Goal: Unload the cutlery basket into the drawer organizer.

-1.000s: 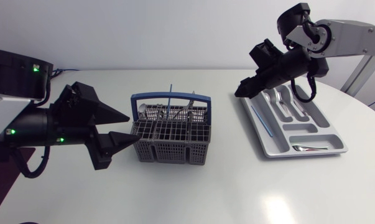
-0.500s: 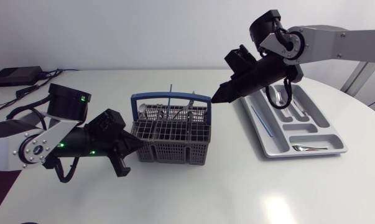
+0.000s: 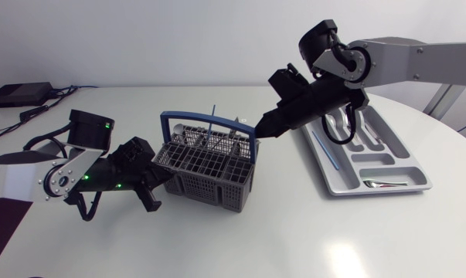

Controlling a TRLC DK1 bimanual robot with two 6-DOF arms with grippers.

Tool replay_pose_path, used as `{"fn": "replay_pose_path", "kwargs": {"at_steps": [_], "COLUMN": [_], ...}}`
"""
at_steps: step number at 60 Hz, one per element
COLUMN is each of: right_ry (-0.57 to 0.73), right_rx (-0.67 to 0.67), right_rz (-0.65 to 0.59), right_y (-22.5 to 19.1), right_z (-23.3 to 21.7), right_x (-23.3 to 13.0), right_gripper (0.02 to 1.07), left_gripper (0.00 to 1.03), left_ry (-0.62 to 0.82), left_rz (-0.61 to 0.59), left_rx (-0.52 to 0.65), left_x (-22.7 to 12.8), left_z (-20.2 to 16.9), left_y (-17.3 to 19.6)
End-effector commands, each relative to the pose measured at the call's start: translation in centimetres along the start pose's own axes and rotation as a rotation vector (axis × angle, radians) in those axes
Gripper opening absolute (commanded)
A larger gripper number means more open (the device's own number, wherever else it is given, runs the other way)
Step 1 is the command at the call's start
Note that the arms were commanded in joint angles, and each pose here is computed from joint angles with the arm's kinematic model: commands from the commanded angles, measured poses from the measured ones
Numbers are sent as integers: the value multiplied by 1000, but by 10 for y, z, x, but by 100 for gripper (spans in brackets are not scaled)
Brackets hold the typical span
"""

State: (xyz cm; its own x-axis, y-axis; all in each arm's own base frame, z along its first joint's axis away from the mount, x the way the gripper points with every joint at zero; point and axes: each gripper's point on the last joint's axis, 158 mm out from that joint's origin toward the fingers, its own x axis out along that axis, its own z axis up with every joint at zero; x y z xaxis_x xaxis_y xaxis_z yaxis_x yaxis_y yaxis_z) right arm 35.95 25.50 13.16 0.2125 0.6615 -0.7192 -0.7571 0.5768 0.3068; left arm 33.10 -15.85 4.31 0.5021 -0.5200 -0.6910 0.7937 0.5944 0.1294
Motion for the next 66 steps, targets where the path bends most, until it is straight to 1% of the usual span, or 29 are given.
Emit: {"fn": "replay_pose_path", "kwargs": {"at_steps": [1,4,9,14,19,24,32,39,44,50,66], "right_ry": [45,50,30,-1,-17,-2,0,26,47,61,100], "right_rx": [4,-13,-15,3,45,71,104,119,116,110,73], "right_rz": [58,58,42,1,-47,-83,-123,-121,-121,-107,-34], "right_y": [34,43,40,20,-12,-35,-65,-76,-78,-74,-35], "right_z": [-19,-23,-21,-17,-20,-28,-37,-47,-53,-55,-66], "right_x": [2,-1,-10,-23,-31,-26,-14,3,17,26,35], "right_gripper": [8,8,8,8,8,8,8,8,8,8,8], "left_gripper": [4,4,4,4,4,4,4,4,4,4,4], "left_ry": [5,5,4,-2,-15,-14,-6,-11,-15,-26,-54], "left_rz": [8,12,27,48,83,99,92,79,91,101,124], "left_rx": [15,14,6,-1,-4,-13,-15,-1,10,18,10], "left_x": [3,3,0,-8,-18,-20,-13,-5,0,2,14], "left_z": [-7,-7,-9,-10,-11,-13,-17,-13,-8,-1,15], "left_y": [4,5,11,16,26,35,38,33,35,39,50]}}
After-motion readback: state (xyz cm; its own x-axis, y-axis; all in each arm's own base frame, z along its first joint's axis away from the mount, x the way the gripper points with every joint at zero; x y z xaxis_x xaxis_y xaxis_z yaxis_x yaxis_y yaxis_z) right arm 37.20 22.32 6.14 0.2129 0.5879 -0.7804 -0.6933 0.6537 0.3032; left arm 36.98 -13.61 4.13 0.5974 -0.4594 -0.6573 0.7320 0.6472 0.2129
